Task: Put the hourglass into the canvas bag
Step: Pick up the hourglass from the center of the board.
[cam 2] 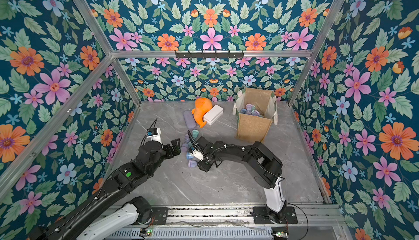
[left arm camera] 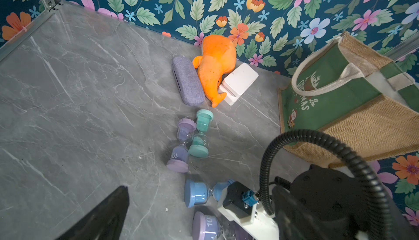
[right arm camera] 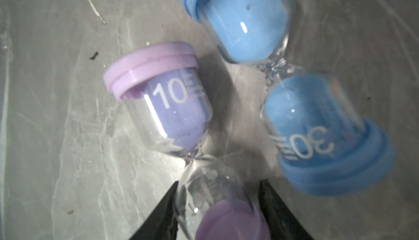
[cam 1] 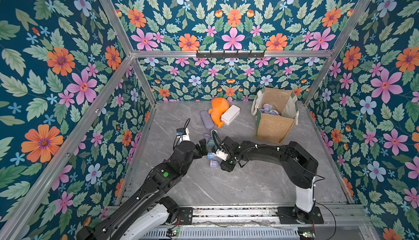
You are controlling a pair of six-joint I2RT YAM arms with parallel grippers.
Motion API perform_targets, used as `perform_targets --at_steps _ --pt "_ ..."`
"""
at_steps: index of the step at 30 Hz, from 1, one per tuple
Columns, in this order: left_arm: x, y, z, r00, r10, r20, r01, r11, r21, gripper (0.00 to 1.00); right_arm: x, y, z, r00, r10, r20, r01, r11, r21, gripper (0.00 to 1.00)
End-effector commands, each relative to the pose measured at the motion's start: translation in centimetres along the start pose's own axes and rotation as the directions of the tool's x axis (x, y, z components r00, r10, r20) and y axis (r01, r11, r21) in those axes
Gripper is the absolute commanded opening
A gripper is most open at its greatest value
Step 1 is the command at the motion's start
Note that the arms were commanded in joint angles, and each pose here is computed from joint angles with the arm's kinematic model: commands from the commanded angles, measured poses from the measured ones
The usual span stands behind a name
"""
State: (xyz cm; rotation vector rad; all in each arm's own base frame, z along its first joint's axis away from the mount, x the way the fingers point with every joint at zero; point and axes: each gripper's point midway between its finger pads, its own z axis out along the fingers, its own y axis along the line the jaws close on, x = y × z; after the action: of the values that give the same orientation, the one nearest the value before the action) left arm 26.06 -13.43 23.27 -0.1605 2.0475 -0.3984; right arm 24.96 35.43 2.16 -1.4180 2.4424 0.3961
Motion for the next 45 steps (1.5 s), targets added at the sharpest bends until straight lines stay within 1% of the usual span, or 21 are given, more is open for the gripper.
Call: perform_targets --at_steps 1,11,18,24,30,36,37,38,42,45 --pt "-0.4 -0.1 -0.1 1.000 0.000 0.014 0.000 1.000 0.001 1.00 1.2 0.2 0.0 0.999 -0.006 -0.037 0.006 1.000 -0.003 0.52" --pt "-0.6 -0.3 -0.1 1.000 0.001 0.016 -0.001 1.000 0.006 1.00 0.3 0.5 -0.9 1.000 -0.006 0.003 0.006 1.000 -0.011 0.44" --pt "-0.8 -0.4 -0.2 1.000 -0.002 0.019 0.002 1.000 0.009 1.00 -0.4 0.7 -1.9 0.999 0.006 0.039 -0.005 1.000 -0.017 0.41" --pt "-1.5 -0.9 -0.5 1.000 -0.007 0.030 0.007 1.000 0.027 1.00 -1.1 0.9 -3.8 0.997 0.025 0.078 -0.023 0.999 -0.023 0.40" --pt "-2.6 -1.7 -0.9 0.999 -0.008 0.047 0.005 0.998 0.057 1.00 -2.1 0.4 -6.8 0.988 0.081 0.135 -0.076 0.996 -0.046 0.40" --pt "-3.6 -2.9 -0.9 0.999 0.006 0.054 -0.011 0.996 0.085 1.00 -3.0 -1.2 -10.5 0.962 0.190 0.196 -0.177 0.981 -0.080 0.40" --pt "-3.8 -3.2 -0.9 0.998 0.008 0.055 -0.013 0.995 0.094 1.00 -3.5 -1.6 -12.3 0.950 0.206 0.235 -0.193 0.978 -0.077 0.40" --pt "-3.8 -3.5 -0.8 0.999 0.010 0.053 -0.015 0.995 0.103 1.00 -3.7 -1.9 -13.3 0.941 0.224 0.253 -0.210 0.974 -0.083 0.40" --pt "-4.3 -4.8 -0.2 0.999 0.008 0.053 -0.015 0.990 0.137 1.00 -4.2 -3.3 -16.9 0.907 0.301 0.295 -0.279 0.953 -0.115 0.40" --pt "-4.8 -5.7 0.3 0.998 0.013 0.054 -0.021 0.989 0.148 1.00 -4.4 -5.0 -19.8 0.868 0.370 0.331 -0.349 0.929 -0.125 0.40"
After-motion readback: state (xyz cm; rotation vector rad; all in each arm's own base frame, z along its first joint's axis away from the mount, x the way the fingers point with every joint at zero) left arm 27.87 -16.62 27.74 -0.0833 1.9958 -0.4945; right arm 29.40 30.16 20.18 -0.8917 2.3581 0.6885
